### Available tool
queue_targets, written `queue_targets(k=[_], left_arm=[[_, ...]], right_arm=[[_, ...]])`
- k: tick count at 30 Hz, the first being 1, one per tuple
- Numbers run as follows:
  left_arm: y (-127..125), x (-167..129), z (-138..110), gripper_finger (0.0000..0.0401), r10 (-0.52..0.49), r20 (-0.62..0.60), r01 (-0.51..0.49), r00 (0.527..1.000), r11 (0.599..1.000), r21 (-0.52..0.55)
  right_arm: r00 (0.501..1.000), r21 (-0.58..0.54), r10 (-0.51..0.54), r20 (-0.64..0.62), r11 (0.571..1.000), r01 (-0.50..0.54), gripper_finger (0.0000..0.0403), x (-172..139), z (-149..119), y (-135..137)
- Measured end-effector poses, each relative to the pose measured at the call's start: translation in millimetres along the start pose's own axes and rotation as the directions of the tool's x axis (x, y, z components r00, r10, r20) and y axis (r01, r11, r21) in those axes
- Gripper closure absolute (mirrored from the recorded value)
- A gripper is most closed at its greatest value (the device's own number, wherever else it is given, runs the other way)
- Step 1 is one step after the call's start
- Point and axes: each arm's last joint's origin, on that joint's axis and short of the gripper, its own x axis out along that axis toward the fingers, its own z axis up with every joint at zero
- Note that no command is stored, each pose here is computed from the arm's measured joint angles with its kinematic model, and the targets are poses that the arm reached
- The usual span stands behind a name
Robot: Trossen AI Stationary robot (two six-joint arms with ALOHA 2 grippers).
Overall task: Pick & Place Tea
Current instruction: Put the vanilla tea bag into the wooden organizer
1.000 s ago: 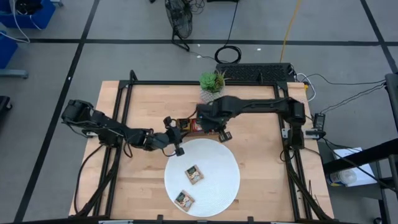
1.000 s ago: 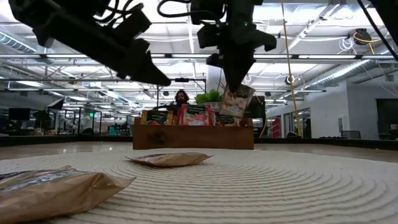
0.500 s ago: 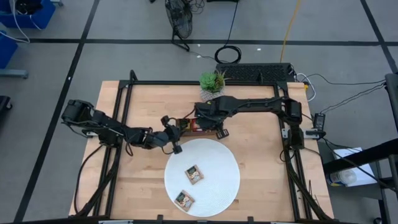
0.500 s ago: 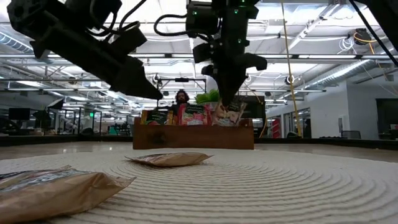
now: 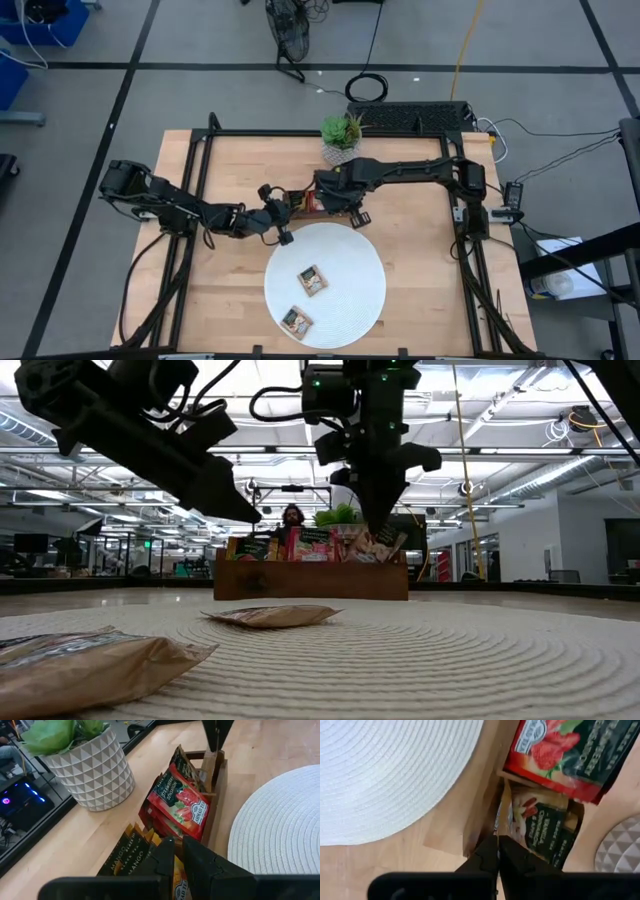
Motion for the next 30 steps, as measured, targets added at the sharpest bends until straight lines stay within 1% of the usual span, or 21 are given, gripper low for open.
queue_targets(k=[3,5,11,18,20,26,30], left_arm=[[0,0,0,0.0357,0.0,0.0,0.0,1.0,1.0,-0.001],[0,0,0,0.0357,0.0,0.0,0.0,1.0,1.0,-0.001],[0,0,1,0.0357,-0.001,0.011,0.001,1.0,1.0,-0.011],[0,0,1,0.0357,-0.001,0.012,0.001,1.0,1.0,-0.012],[0,0,1,0.0357,-0.001,0.012,0.001,1.0,1.0,-0.012],[0,0,1,0.0357,-0.001,0.01,0.001,1.0,1.0,-0.014],[0,0,1,0.0357,-0.001,0.009,0.001,1.0,1.0,-0.014]], right_arm=[[1.0,0.013,0.006,-0.025,1.0,-0.006,0.0403,0,-2,1],[0.999,0.013,-0.014,-0.033,1.0,0.014,0.0403,0,-2,0],[0.999,0.016,-0.037,0.003,0.999,0.037,0.0403,1,1,-3],[0.998,0.018,-0.057,0.038,0.998,0.056,0.0403,14,9,-6],[0.998,0.03,-0.057,0.027,0.998,0.056,0.0403,21,8,-6],[0.986,0.073,-0.165,0.032,0.984,0.162,0.0403,22,12,-6],[0.975,0.066,-0.221,0.035,0.974,0.218,0.0395,16,16,0]])
